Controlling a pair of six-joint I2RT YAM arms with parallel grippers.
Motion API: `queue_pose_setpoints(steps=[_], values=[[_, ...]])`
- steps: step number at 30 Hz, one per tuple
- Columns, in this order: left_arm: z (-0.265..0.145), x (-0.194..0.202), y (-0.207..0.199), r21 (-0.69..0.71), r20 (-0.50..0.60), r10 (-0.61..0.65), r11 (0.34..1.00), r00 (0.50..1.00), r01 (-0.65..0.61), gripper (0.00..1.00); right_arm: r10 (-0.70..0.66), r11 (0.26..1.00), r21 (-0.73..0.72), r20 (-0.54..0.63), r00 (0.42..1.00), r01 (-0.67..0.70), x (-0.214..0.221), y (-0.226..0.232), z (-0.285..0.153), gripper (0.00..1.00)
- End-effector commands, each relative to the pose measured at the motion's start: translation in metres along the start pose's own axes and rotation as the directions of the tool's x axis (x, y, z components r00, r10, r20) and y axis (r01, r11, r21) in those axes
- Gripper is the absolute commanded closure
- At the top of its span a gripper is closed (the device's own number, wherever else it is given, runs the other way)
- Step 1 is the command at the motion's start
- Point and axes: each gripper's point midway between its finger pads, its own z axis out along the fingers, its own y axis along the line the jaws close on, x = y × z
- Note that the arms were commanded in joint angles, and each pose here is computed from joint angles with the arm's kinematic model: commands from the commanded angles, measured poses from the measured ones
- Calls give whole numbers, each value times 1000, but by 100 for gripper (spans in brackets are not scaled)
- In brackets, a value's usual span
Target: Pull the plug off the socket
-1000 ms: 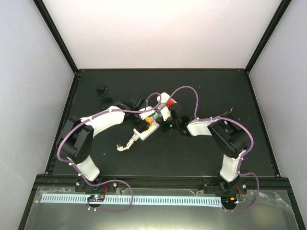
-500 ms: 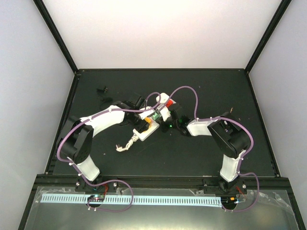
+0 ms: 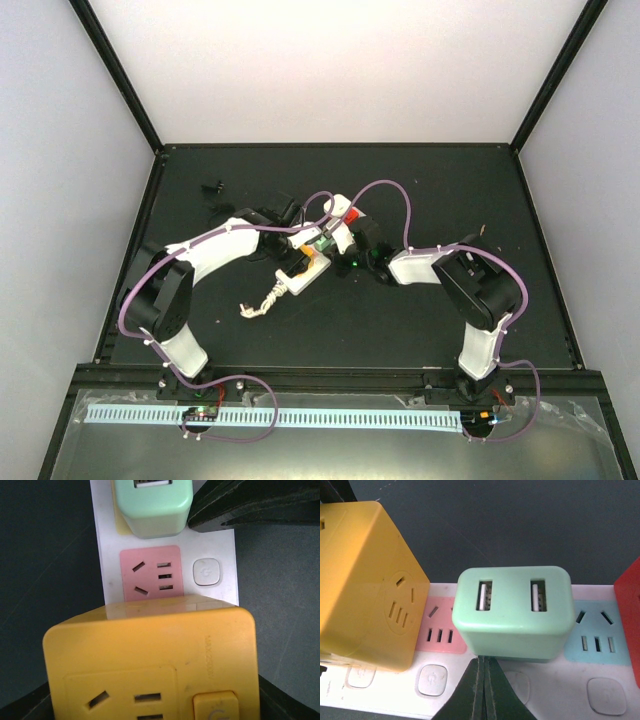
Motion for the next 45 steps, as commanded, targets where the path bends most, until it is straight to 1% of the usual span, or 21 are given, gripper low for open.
queue_pose_setpoints(steps=[1, 10, 15, 18, 23, 28, 32, 37, 40, 45], values=[[-40, -24, -8, 16, 83, 50, 999, 995, -52, 66, 35, 996, 86, -185, 982, -19, 62, -18, 8, 99], [-47, -15, -9, 4, 70, 93, 996, 993, -94, 66, 38, 996, 92, -198, 979, -20, 66, -19, 10, 99], [-56, -13, -16, 35, 69, 83, 996, 994, -85, 68, 41, 995, 101, -203, 978, -20, 68, -21, 11, 99], [-62, -6, -7, 26, 64, 54, 998, 997, -55, 68, 36, 996, 93, -196, 980, -18, 65, -19, 9, 99], [-82, 1, 34, -14, 104, -54, 998, 993, 56, 67, 22, 997, 71, -168, 985, -11, 57, -15, 6, 99], [-100, 12, 73, -12, 147, -170, 985, 975, 173, 67, 9, 999, 53, -134, 991, -2, 44, -11, 2, 99], [-111, 27, 109, -41, 171, -240, 967, 955, 250, 67, -10, 999, 33, -101, 995, 14, 31, -7, -3, 99], [-123, 48, 163, -115, 189, -315, 933, 930, 340, 67, -21, 1000, 16, -72, 997, 22, 21, -2, -8, 99], [-132, 61, 198, -171, 186, -361, 904, 914, 392, 67, -23, 1000, -3, -58, 998, 23, 15, 2, -11, 99], [-141, 93, 241, -251, 123, -425, 861, 897, 443, 67, -22, 999, -24, -39, 999, 21, 8, 7, -17, 98]])
